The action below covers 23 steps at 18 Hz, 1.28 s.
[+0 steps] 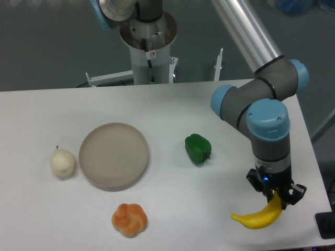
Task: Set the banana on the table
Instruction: 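Hold the yellow banana in the gripper and lift it slightly above the table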
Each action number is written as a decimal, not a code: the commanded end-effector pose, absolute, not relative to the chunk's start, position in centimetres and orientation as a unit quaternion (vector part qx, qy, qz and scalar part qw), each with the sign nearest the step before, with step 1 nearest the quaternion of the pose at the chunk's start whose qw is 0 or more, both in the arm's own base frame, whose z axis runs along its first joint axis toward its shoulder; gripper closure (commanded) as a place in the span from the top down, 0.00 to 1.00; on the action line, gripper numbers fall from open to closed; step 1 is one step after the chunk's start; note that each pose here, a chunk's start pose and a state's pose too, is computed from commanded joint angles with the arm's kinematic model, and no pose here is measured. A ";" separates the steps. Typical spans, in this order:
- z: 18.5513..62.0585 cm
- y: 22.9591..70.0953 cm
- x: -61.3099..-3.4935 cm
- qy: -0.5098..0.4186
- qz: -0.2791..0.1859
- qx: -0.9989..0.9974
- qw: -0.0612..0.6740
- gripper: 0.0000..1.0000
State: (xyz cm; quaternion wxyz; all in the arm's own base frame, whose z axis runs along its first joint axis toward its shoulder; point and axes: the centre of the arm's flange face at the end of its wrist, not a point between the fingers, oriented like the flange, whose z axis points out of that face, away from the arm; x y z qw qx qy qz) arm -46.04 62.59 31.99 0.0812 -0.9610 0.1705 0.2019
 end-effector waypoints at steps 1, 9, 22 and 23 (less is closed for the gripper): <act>33.1 60.8 -44.3 0.174 0.194 -0.962 0.076 0.38; 33.4 60.0 -43.8 0.177 0.193 -0.962 0.071 0.38; 32.7 53.3 -47.1 0.237 0.182 -0.954 0.033 0.38; 32.4 52.7 -47.6 0.241 0.181 -0.953 0.030 0.38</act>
